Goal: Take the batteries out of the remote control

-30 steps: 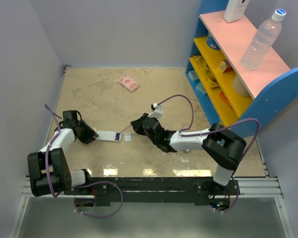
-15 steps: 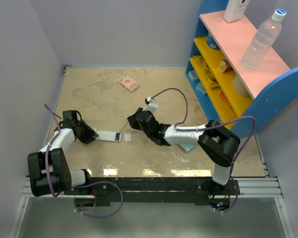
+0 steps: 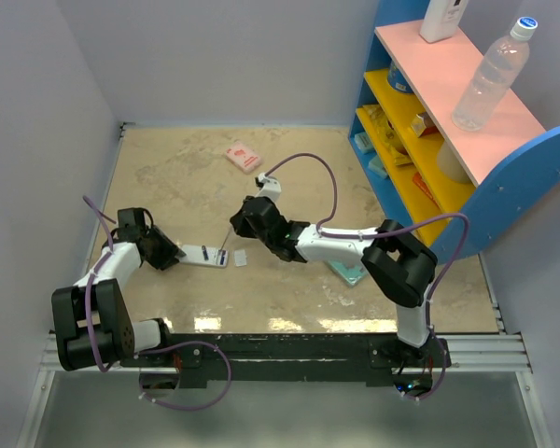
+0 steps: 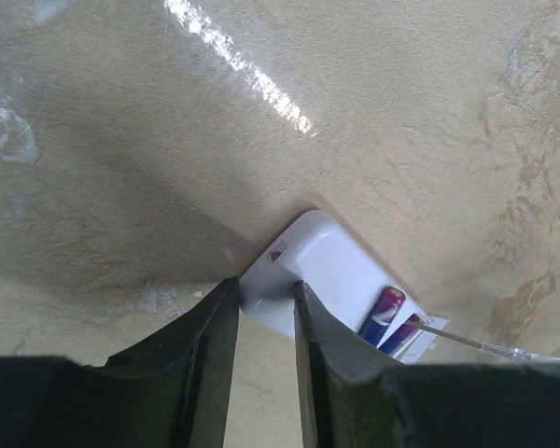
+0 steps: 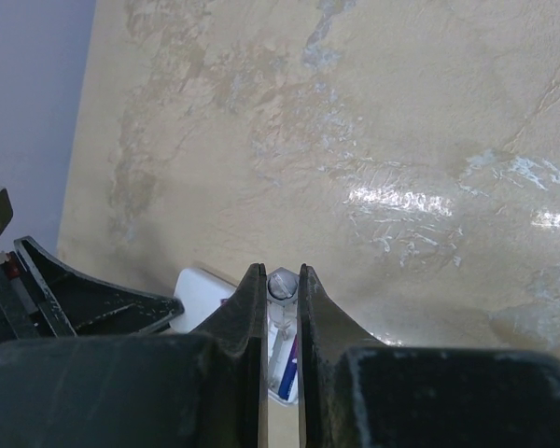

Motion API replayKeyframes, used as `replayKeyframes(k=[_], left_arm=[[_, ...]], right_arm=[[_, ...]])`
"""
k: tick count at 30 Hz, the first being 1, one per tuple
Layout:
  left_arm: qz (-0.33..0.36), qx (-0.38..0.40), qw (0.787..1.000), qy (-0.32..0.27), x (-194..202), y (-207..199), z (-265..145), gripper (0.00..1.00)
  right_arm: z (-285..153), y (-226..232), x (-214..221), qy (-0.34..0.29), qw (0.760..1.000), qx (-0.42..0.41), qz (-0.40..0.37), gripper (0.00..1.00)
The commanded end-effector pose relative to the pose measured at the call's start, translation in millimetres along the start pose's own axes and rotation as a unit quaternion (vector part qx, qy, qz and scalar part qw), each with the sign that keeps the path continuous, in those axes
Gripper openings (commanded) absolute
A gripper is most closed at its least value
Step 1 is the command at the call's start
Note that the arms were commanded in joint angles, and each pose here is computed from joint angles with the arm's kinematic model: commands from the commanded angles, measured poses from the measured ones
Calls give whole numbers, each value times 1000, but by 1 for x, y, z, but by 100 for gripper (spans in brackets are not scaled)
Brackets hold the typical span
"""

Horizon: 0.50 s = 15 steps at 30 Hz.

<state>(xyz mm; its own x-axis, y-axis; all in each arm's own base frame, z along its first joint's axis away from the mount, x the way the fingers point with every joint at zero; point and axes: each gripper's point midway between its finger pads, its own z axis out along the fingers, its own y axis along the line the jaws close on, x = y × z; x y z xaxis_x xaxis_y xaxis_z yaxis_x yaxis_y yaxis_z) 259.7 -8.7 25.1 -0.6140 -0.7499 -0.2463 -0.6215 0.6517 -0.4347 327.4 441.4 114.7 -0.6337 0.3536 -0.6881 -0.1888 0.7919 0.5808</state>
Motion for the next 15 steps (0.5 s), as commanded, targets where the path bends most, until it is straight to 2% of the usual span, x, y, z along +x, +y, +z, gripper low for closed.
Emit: replayKeyframes(k=[1,9,15], left_arm=[[-1,21,1000,19,11,-4,-2,34],[1,26,999,19,10,-7,-3,34],[2,35,999,22,11,-10,-4,34]], right_arm=[[-10,24,11,36,998,-57,20,0],[-18,35,-4,22,997,-73,9,0],[-31,51,-22,6,994,-105,-35,0]])
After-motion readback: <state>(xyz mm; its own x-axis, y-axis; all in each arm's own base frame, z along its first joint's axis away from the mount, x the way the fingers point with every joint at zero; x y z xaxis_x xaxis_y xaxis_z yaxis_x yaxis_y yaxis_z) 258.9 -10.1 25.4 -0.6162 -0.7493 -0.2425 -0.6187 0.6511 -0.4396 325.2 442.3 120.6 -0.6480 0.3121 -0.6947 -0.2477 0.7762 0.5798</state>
